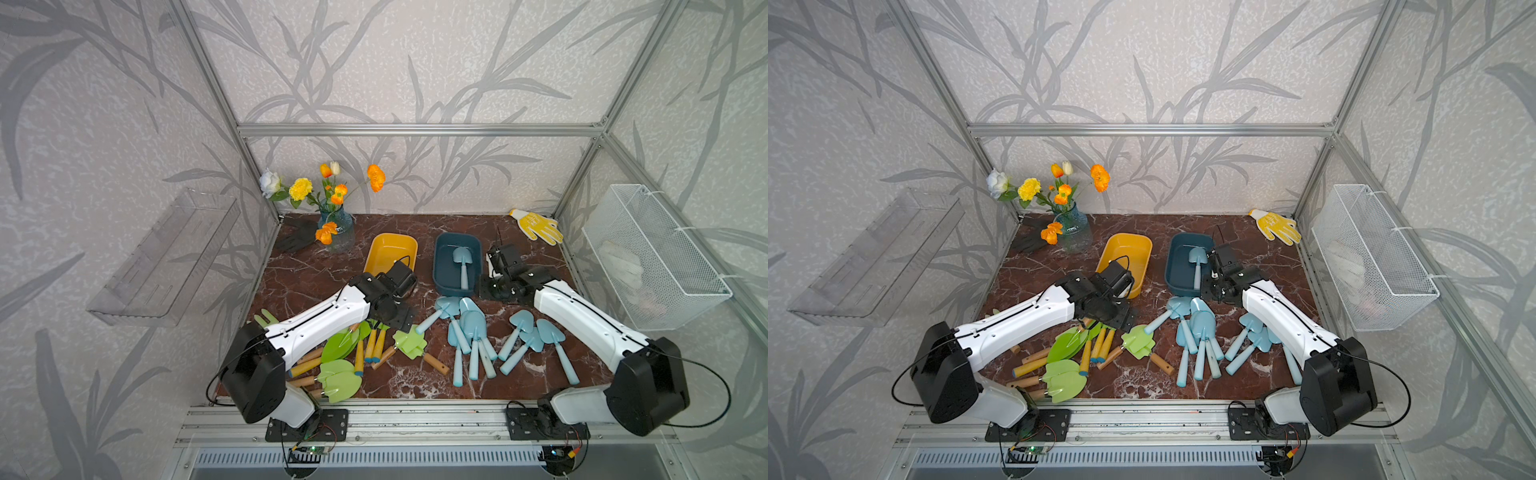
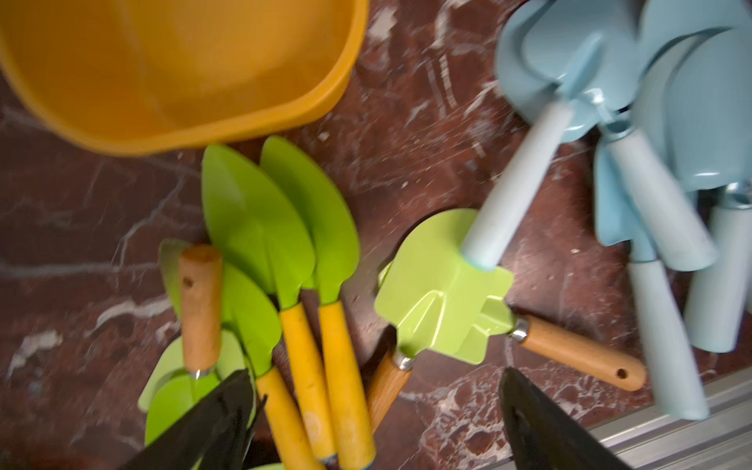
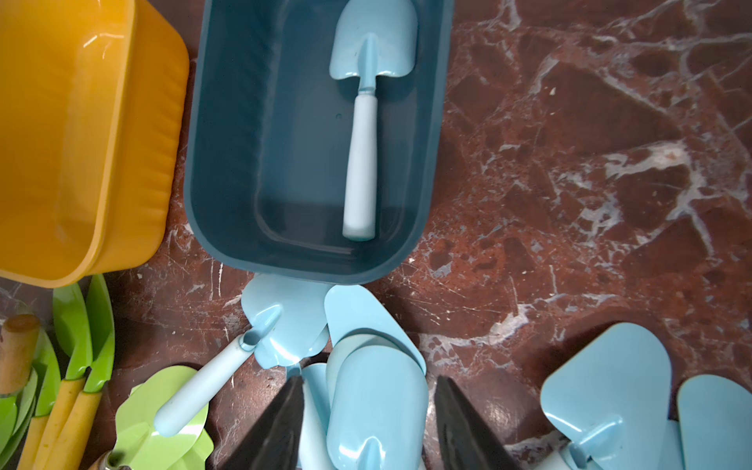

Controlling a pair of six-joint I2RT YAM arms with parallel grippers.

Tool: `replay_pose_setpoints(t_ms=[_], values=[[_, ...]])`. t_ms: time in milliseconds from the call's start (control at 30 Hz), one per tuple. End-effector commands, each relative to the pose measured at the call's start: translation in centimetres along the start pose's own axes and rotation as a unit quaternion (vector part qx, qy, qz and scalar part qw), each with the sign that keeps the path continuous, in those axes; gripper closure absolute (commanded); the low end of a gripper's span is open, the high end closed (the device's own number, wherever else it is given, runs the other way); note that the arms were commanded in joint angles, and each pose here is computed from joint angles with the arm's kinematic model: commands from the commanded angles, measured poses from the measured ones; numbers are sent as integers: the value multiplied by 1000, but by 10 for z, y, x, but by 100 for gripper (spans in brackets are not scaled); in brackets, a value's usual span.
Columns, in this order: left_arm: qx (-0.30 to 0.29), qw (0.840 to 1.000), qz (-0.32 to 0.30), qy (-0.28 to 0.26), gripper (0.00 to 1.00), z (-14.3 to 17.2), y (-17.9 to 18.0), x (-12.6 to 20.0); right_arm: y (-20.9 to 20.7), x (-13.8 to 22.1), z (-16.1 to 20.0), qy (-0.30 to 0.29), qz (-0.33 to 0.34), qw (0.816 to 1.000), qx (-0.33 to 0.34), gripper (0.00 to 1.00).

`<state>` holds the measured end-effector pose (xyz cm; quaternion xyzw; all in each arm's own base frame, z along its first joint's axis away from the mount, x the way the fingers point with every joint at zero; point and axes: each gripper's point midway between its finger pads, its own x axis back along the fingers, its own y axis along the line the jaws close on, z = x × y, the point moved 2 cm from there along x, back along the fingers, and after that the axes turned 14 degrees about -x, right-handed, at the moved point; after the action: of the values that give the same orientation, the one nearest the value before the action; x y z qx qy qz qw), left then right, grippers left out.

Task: Sort the small shovels by color and place them into the storage box
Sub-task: Adjust the shovel at the center of the board, then pick up the shovel from the center of the board.

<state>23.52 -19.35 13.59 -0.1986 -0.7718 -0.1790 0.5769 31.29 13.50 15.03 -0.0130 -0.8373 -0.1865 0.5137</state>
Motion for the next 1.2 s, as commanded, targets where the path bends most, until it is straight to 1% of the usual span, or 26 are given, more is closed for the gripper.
replay_pose_setpoints(t_ms=[0,67,167,367,467,567,633,767,800,867,933,1000,1167], values=[[68,996,-21,59,6,44,16,4,14,0,-3,0,-9,1000,25,47],[89,993,-12,78,6,60,15,2,19,-3,-2,6,-13,999,29,48],[115,988,-25,98,8,79,23,2,25,-7,0,11,-18,999,39,49],[186,976,-20,115,20,104,36,-2,37,-14,3,25,-25,998,59,52],[206,971,-5,123,22,112,36,-7,41,-17,3,29,-27,997,63,52],[211,969,16,129,26,111,31,-15,44,-19,3,30,-29,997,66,53],[212,967,20,143,31,112,30,-22,45,-20,3,32,-29,997,68,53],[213,962,20,171,44,113,29,-34,46,-22,2,35,-28,997,70,54],[214,961,18,176,49,114,30,-36,46,-22,2,34,-27,997,70,55],[217,958,17,185,53,115,31,-40,46,-23,1,33,-27,997,71,55],[217,956,17,194,59,116,31,-44,45,-24,2,35,-25,997,72,55],[218,955,18,201,62,117,31,-48,45,-24,1,33,-23,997,72,55],[219,952,15,215,64,120,34,-57,42,-25,1,32,-18,997,72,55]])
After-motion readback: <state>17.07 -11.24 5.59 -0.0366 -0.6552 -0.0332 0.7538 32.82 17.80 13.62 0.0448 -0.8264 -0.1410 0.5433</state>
